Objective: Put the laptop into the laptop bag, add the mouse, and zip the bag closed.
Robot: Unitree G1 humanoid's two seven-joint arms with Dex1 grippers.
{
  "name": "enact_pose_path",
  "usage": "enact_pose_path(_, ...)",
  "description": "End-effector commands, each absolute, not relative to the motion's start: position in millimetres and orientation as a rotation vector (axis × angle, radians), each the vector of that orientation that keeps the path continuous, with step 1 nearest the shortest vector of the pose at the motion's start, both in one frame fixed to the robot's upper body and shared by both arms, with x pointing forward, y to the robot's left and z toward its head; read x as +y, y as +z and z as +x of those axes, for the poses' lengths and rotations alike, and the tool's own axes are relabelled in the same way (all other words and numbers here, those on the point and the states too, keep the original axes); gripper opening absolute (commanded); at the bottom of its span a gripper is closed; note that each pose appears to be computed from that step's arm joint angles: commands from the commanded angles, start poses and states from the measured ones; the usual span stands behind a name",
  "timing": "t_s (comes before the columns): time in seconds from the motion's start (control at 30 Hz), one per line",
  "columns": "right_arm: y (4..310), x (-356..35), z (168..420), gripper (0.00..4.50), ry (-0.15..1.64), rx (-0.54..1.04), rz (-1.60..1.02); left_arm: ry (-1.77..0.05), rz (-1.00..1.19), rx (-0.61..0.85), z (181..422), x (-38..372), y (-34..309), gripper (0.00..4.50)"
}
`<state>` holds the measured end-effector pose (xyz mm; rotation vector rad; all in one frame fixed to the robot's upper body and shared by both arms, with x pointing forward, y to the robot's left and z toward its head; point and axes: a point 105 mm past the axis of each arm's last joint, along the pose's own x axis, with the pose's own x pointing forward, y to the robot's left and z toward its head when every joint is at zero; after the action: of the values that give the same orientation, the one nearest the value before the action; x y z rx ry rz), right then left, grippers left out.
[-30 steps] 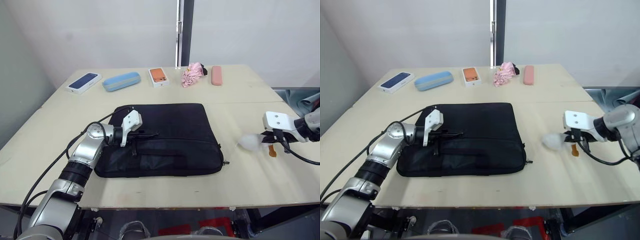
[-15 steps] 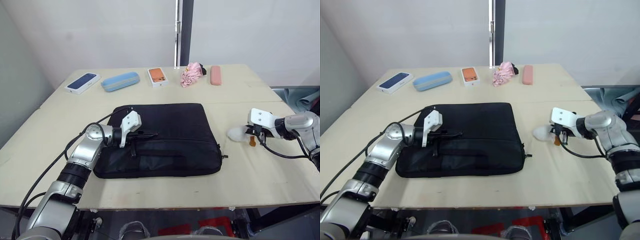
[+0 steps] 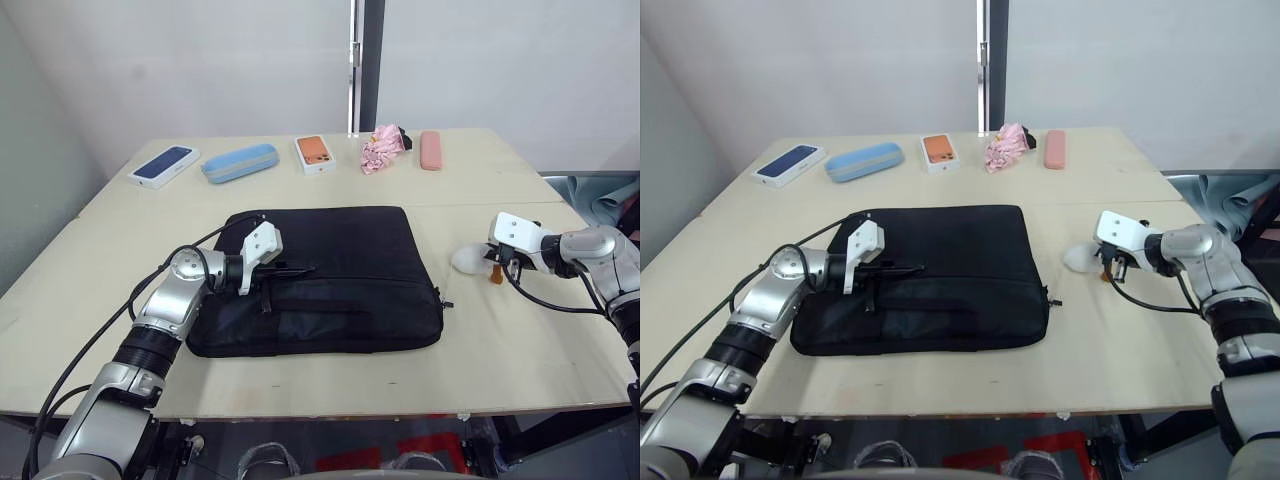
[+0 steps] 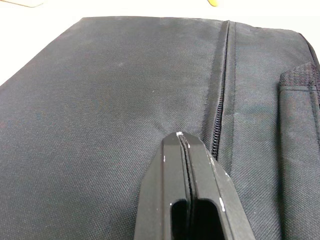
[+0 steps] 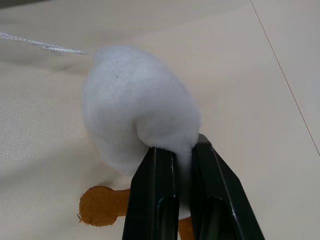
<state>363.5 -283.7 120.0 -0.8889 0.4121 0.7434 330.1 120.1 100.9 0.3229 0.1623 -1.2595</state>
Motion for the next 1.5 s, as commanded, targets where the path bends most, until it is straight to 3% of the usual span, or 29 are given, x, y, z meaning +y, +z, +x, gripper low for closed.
enact_pose_path(0.03,139.5,-290.6,372.6,0.05,0.655,0.345,-0.905,-1.272,0.318,0.444,309.6,128.7,36.3,0.0)
enact_pose_path(0.4,143.8,-290.4,381.4,0.05,0.581,0.275,-0.906,-1.272,0.32,0.444,310.4,128.1,36.2,0.0)
enact_pose_path(0.77,126.0,-268.6,363.3,0.05,0.769,0.322,-0.849,-1.267,0.318,0.443,310.5,128.6,36.4,0.0)
enact_pose_path(0.8,125.6,-266.8,360.7,0.82,0.791,0.327,-0.831,-1.266,0.318,0.443,310.6,128.7,36.5,0.0)
enact_pose_path(1.13,135.1,-265.8,350.1,4.31,0.855,0.354,-0.802,-1.265,0.317,0.443,311.3,129.4,37.0,0.0)
enact_pose_path(1.17,139.2,-265.9,347.2,4.48,0.873,0.362,-0.797,-1.267,0.315,0.441,311.4,129.3,38.2,0.0)
enact_pose_path(1.5,172.5,-269.1,341.4,4.48,0.927,0.353,-0.778,-1.267,0.278,0.346,318.0,126.5,69.2,0.0)
